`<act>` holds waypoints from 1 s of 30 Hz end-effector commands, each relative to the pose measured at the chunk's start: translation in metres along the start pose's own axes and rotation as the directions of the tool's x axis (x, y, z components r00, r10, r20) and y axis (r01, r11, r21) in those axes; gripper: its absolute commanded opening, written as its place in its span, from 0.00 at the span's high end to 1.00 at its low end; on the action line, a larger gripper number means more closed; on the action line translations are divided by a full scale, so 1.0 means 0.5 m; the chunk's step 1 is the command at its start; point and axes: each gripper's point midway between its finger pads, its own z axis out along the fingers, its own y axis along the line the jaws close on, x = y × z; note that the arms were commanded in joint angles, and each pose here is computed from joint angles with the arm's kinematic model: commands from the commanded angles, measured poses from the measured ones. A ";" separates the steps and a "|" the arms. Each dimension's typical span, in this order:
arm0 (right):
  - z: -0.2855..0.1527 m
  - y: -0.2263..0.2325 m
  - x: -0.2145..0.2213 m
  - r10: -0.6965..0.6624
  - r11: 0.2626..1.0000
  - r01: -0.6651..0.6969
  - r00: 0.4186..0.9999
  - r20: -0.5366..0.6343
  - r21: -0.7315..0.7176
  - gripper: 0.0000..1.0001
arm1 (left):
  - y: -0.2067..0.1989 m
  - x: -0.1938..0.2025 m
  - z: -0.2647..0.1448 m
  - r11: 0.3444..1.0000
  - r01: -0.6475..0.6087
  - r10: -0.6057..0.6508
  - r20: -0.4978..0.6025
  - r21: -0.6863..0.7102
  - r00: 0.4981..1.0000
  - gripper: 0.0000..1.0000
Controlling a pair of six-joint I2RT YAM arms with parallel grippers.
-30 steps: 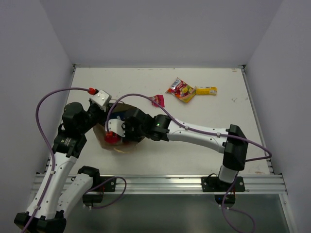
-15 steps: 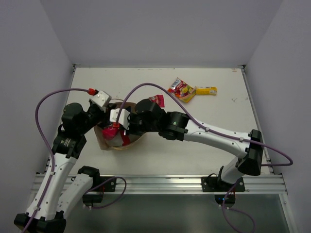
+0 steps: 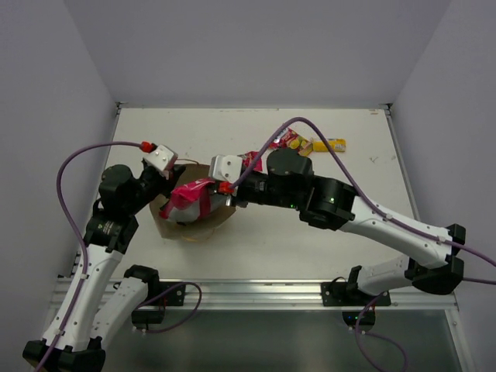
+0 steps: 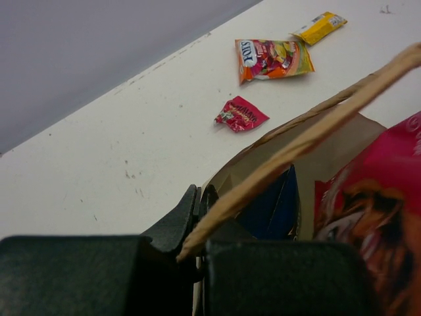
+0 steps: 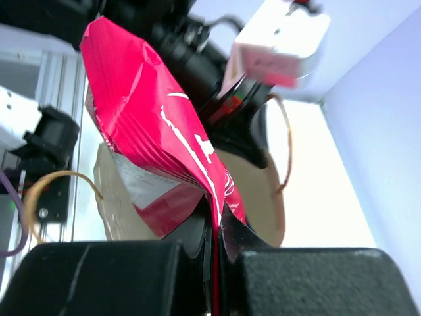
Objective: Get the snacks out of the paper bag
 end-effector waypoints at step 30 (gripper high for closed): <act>-0.458 -0.504 0.397 0.471 0.411 -0.078 0.871 -0.138 0.908 1.00 | 0.123 -0.005 0.018 0.946 0.069 -0.085 -0.035 -0.318 0.996 1.00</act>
